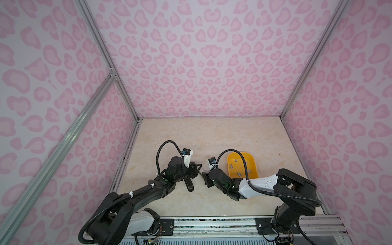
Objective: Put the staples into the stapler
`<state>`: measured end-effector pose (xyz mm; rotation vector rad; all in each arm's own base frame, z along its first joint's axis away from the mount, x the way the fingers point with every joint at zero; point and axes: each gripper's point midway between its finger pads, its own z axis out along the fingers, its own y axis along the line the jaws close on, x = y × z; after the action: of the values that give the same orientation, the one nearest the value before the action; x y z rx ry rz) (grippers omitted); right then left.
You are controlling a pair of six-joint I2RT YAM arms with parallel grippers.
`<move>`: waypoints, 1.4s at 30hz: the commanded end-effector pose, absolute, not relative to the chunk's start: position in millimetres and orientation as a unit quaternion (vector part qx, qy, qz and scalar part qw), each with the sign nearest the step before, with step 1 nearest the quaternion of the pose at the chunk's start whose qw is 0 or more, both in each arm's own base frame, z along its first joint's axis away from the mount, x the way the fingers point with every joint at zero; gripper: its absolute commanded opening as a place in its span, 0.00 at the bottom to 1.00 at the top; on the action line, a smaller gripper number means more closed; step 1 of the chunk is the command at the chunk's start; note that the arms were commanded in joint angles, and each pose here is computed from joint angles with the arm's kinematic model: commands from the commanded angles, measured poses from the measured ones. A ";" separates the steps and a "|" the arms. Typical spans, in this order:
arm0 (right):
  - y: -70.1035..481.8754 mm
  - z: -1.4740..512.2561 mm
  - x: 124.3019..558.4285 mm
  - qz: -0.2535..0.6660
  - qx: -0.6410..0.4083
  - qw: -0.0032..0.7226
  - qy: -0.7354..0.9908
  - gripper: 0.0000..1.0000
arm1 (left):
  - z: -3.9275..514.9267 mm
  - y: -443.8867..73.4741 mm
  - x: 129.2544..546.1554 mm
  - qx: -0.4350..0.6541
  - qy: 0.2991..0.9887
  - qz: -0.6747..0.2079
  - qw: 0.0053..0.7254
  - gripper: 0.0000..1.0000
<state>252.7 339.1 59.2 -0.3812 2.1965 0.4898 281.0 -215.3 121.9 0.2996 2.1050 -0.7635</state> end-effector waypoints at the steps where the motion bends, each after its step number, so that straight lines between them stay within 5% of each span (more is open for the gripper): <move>1: 336.6 39.3 242.3 0.181 -0.176 0.389 0.886 0.64 | 133.3 -189.1 281.4 0.070 0.846 -0.269 0.456 0.62; 7: 342.9 21.0 244.5 0.166 -0.184 0.374 0.894 0.67 | 164.6 -142.0 267.3 -0.010 0.834 -0.228 0.502 0.65; 17: 369.3 -1.2 243.1 0.139 -0.186 0.364 0.902 0.39 | 192.1 -102.9 247.1 -0.070 0.807 -0.213 0.547 0.76; 25: 395.8 -8.7 228.3 0.120 -0.195 0.366 0.902 0.34 | 194.0 -98.6 243.9 -0.075 0.805 -0.210 0.550 0.79; 33: 387.5 25.0 231.6 0.131 -0.189 0.384 0.894 0.49 | 194.8 -101.6 244.3 -0.073 0.804 -0.218 0.548 0.79; 42: 340.3 74.8 239.4 0.129 -0.161 0.421 0.883 0.55 | 193.9 -102.7 244.2 -0.072 0.804 -0.221 0.547 0.79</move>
<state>235.3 362.2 75.3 -0.4220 2.2118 0.3944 242.8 -101.7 188.0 -0.1618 1.9249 -0.5062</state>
